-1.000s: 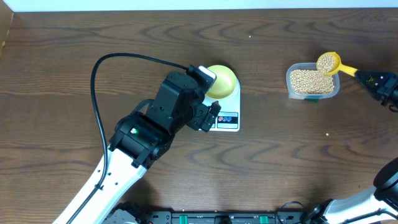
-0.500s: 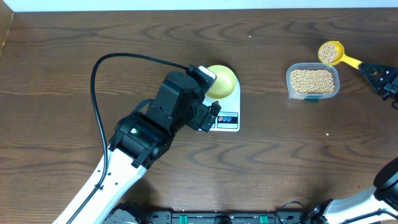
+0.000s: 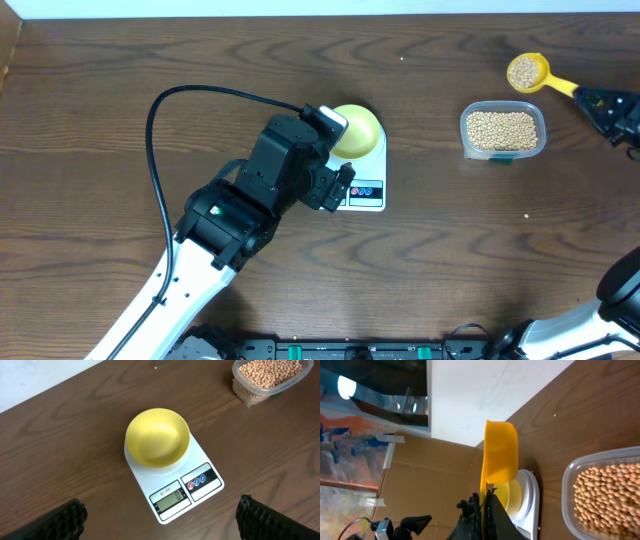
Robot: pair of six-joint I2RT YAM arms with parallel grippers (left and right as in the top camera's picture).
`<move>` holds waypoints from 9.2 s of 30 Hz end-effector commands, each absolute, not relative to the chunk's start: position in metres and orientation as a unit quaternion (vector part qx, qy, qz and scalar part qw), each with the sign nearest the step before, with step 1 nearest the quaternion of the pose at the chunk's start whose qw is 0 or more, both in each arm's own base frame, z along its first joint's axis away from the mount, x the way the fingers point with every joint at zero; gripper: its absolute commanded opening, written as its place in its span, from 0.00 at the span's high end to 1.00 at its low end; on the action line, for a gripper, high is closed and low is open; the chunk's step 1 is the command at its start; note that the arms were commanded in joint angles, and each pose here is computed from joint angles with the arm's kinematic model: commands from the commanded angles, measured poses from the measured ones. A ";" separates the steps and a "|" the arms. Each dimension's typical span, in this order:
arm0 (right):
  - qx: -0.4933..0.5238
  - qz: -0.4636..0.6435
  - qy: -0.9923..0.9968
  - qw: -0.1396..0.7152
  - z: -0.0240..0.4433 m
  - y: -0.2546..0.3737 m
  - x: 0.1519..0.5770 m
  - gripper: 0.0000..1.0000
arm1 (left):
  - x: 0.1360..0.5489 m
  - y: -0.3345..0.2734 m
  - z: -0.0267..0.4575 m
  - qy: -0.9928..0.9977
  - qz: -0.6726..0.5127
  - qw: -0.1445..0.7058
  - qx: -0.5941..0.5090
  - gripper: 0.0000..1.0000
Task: Scoop item into bowl and weigh 50g on scale
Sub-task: 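Carry the filled scoop left toward the yellow bowl on the scale, then tilt the yellow scoop with the right gripper to pour soybeans into the bowl, then carry the empty scoop right back over the soybean container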
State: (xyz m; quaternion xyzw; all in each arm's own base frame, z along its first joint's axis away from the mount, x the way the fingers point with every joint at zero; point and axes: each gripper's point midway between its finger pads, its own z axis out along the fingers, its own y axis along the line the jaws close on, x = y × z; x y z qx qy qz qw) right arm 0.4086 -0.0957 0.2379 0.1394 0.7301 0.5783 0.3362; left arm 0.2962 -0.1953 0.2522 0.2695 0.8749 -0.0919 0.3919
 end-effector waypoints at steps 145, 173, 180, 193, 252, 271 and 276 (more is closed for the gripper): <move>-0.420 0.310 0.781 0.344 0.160 0.205 0.416 0.99 | 0.295 -0.194 0.248 0.877 -0.085 0.389 0.271 0.03; -0.610 0.217 0.645 0.406 0.159 0.210 0.412 0.99 | 0.295 -0.194 0.248 0.877 -0.085 0.389 0.271 0.03; -0.610 0.218 0.645 0.406 0.159 0.210 0.412 0.99 | 0.295 -0.194 0.248 0.877 -0.085 0.389 0.271 0.03; -0.584 0.216 0.642 0.448 0.193 0.214 0.420 0.99 | 0.295 -0.194 0.248 0.877 -0.085 0.389 0.271 0.03; 0.071 -0.166 0.849 0.496 0.284 -0.012 0.461 0.99 | 0.295 -0.194 0.248 0.877 -0.085 0.389 0.271 0.03; 0.096 -0.027 0.892 0.442 0.278 -0.030 0.449 0.99 | 0.295 -0.194 0.248 0.877 -0.085 0.388 0.271 0.03; 0.105 -0.034 0.910 0.400 0.261 -0.049 0.433 0.99 | 0.295 -0.194 0.248 0.877 -0.085 0.388 0.271 0.03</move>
